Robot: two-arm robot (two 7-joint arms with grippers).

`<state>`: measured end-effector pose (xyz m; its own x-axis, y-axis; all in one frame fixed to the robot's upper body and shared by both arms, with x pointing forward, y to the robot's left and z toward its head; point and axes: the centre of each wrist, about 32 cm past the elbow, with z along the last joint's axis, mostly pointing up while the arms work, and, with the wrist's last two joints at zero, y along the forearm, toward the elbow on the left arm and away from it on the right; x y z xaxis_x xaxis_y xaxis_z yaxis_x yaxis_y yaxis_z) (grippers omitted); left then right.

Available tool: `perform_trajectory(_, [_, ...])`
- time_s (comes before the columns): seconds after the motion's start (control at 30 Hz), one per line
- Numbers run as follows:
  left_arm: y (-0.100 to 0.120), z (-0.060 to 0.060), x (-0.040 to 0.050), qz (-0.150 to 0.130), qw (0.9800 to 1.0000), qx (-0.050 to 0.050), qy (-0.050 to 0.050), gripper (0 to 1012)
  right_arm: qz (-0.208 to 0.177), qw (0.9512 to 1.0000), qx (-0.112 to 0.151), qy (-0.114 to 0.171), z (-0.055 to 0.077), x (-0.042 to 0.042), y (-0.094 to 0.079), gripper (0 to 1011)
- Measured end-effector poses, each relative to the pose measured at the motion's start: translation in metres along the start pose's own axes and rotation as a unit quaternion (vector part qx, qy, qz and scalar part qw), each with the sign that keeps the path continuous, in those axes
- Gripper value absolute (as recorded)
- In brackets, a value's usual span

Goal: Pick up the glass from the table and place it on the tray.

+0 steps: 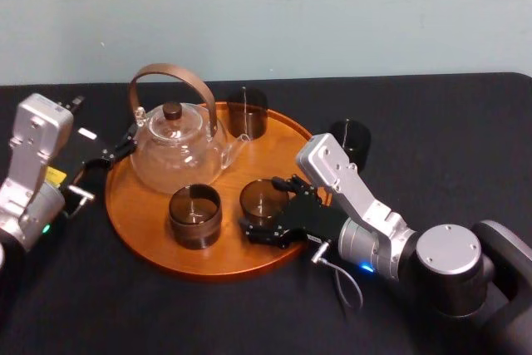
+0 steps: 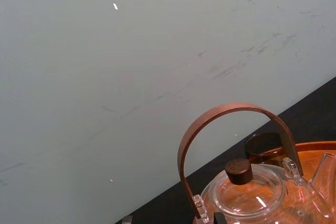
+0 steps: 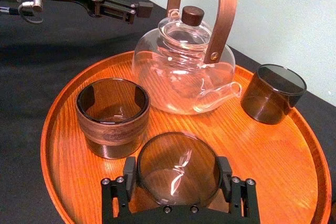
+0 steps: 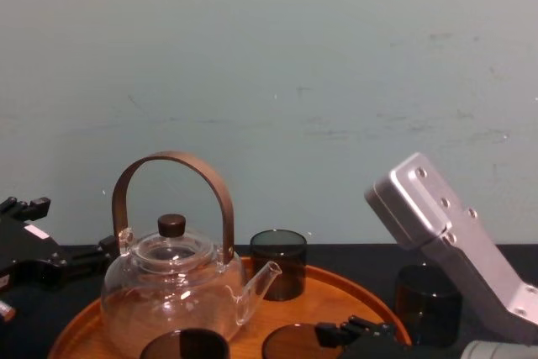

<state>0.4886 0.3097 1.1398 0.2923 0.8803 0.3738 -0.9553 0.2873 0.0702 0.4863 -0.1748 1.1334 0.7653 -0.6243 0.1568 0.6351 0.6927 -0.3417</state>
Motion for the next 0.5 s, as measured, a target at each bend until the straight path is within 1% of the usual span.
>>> perform_trajectory(0.07, [0.0000, 0.0000, 0.0000, 0.000, 1.0000, 0.000, 0.000, 1001, 0.000, 1.0000, 0.000, 0.000, 0.0000, 0.0000, 0.0000, 1002])
perform_trajectory(0.27, [0.0000, 0.0000, 0.0000, 0.000, 1.0000, 0.000, 0.000, 1001, -0.001, 1.0000, 0.001, 0.000, 0.0000, 0.0000, -0.0004, 1003])
perform_trajectory(0.5, [0.0000, 0.0000, 0.0000, 0.000, 1.0000, 0.000, 0.000, 1001, -0.005, 1.0000, -0.005, 0.005, 0.0008, 0.0018, -0.0083, 1002])
